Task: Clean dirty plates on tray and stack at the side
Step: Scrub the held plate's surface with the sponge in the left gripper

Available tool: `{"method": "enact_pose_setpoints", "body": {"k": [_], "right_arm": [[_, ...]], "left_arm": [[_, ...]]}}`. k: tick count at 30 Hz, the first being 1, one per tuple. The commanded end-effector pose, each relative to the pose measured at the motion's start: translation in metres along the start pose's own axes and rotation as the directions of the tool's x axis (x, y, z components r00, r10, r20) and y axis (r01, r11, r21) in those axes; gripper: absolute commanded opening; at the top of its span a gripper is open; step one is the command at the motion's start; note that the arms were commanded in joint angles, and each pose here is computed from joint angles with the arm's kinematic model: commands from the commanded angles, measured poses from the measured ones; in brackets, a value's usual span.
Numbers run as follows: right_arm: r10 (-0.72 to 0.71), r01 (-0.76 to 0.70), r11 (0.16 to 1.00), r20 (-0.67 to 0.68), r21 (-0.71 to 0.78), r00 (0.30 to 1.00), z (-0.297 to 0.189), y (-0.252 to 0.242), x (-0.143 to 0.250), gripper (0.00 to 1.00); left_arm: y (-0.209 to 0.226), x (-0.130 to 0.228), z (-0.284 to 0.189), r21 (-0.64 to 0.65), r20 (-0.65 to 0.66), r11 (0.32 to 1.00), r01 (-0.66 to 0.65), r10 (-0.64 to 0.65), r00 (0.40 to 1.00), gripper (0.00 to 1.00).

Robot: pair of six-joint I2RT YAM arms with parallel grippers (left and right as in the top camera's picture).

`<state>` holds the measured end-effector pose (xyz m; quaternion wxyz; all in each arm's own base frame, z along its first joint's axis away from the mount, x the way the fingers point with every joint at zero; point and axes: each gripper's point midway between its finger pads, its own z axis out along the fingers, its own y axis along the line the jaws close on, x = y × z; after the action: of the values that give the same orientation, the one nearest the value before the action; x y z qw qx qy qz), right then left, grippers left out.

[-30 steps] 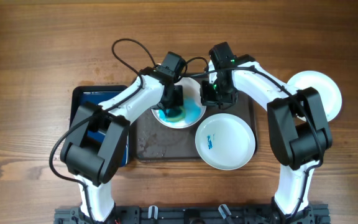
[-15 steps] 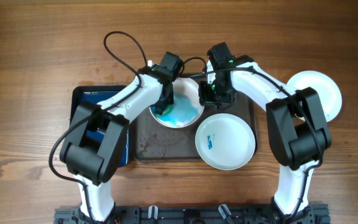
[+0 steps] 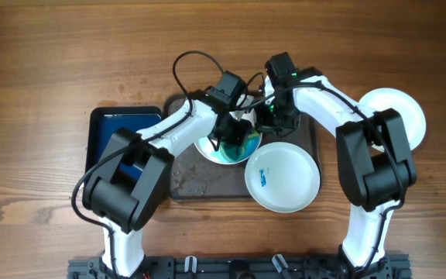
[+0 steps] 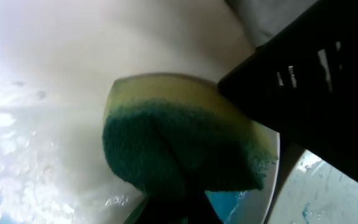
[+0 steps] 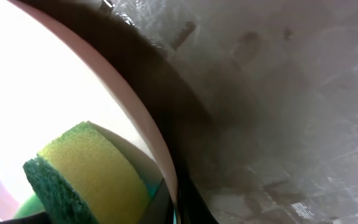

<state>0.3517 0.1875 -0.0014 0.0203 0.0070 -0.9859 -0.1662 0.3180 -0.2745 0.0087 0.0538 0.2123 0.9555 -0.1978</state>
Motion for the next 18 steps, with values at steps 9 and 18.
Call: {"method": "enact_pose_setpoints", "body": {"k": [9, 18], "right_arm": [[-0.002, 0.006, 0.993, -0.033, 0.121, 0.999, 0.025, -0.024, 0.01, 0.05], [-0.002, 0.006, 0.992, -0.036, 0.123, 0.999, 0.025, -0.025, 0.01, 0.05]], "left_arm": [[0.06, -0.003, 0.008, -0.199, 0.069, 0.955, 0.22, -0.21, 0.975, 0.04], [0.161, -0.013, -0.033, -0.455, 0.324, 0.732, 0.507, -0.394, 0.86, 0.04]]}}
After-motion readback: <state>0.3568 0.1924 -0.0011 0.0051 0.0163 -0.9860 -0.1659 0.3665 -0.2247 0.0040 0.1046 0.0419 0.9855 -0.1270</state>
